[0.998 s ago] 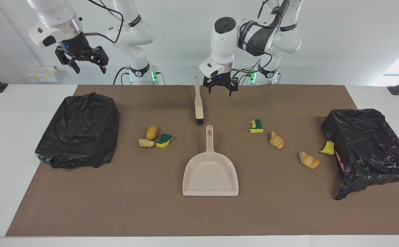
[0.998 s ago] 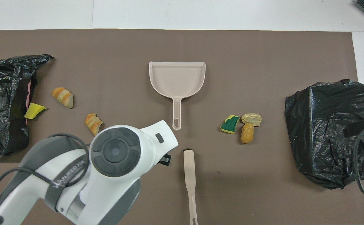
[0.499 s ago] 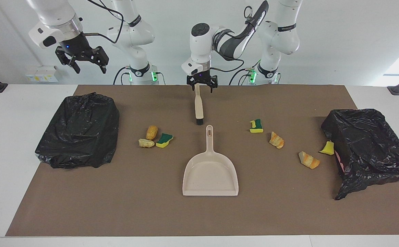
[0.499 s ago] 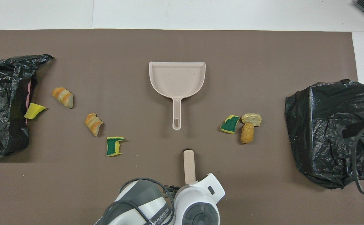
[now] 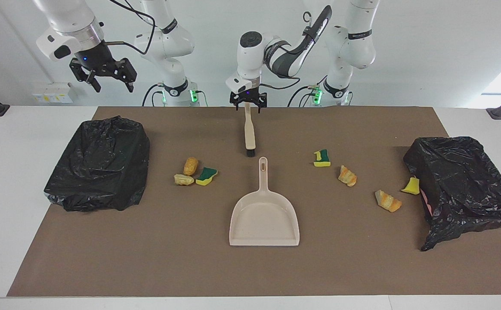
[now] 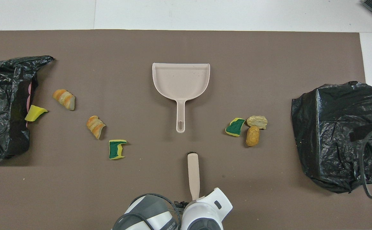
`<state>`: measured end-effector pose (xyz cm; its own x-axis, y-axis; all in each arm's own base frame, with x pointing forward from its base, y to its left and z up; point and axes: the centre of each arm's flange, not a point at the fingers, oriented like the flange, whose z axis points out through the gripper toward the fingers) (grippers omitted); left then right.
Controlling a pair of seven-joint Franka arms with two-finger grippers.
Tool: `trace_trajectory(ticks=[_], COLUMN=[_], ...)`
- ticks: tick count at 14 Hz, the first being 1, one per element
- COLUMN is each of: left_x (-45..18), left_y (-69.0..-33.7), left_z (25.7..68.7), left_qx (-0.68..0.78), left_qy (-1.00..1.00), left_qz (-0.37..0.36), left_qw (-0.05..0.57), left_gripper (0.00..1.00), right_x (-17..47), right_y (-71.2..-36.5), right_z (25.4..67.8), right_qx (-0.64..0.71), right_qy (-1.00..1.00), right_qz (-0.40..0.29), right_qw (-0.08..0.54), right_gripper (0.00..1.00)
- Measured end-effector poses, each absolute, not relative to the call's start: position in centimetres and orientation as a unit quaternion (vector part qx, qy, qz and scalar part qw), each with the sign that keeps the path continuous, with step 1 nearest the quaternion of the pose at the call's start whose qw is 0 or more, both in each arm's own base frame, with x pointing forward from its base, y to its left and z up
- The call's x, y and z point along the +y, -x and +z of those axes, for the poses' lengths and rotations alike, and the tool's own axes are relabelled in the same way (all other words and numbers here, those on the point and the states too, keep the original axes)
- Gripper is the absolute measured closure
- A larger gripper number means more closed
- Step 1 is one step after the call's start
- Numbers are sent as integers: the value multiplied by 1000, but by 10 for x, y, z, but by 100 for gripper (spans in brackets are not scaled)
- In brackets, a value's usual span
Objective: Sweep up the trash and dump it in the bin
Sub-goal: 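Grasp the beige brush handle with the left gripper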
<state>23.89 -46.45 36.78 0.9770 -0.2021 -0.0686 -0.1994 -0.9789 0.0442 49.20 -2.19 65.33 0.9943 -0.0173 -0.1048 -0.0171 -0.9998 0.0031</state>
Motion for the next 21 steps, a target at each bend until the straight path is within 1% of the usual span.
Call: trace_trajectory(ticks=[6,7,8,9,10,11,12,13,14,18,21], left_x=[-463,-463,-463,-463,-463,-463,-463,-463,-463,-458,-439], left_y=[-235,-235,-235,-234,-234,-234,-234,-234,-234,-239,-266], left_z=[342,342,342,342,342,342,342,341,341,343,359], left_qx=[-98,-97,-97,-96,-96,-96,-96,-96,-97,-90,-63], left_qy=[-994,-994,-994,-994,-994,-994,-994,-994,-994,-994,-994], left_qz=[-52,-53,-53,-54,-54,-54,-54,-55,-56,-61,-81], left_qw=[1,2,2,2,3,3,3,2,0,-6,-25], left_gripper=[0,7,7,13,24,40,51,64,74,74,74], right_x=[-22,-22,-22,-22,-22,-22,-22,-22,-22,-22,-22], right_y=[-492,-492,-492,-492,-492,-492,-492,-492,-492,-492,-492], right_z=[653,653,653,653,652,652,652,652,652,653,653], right_qx=[-8,-8,-8,-8,-8,-8,-8,-8,-8,-8,-8], right_qy=[-999,-999,-999,-999,-999,-999,-999,-999,-999,-999,-999], right_qz=[-53,-53,-53,-53,-53,-53,-53,-53,-53,-53,-53], right_qw=[1,1,1,1,1,1,1,1,1,1,1], right_gripper=[0,0,0,0,0,0,0,0,0,0,0])
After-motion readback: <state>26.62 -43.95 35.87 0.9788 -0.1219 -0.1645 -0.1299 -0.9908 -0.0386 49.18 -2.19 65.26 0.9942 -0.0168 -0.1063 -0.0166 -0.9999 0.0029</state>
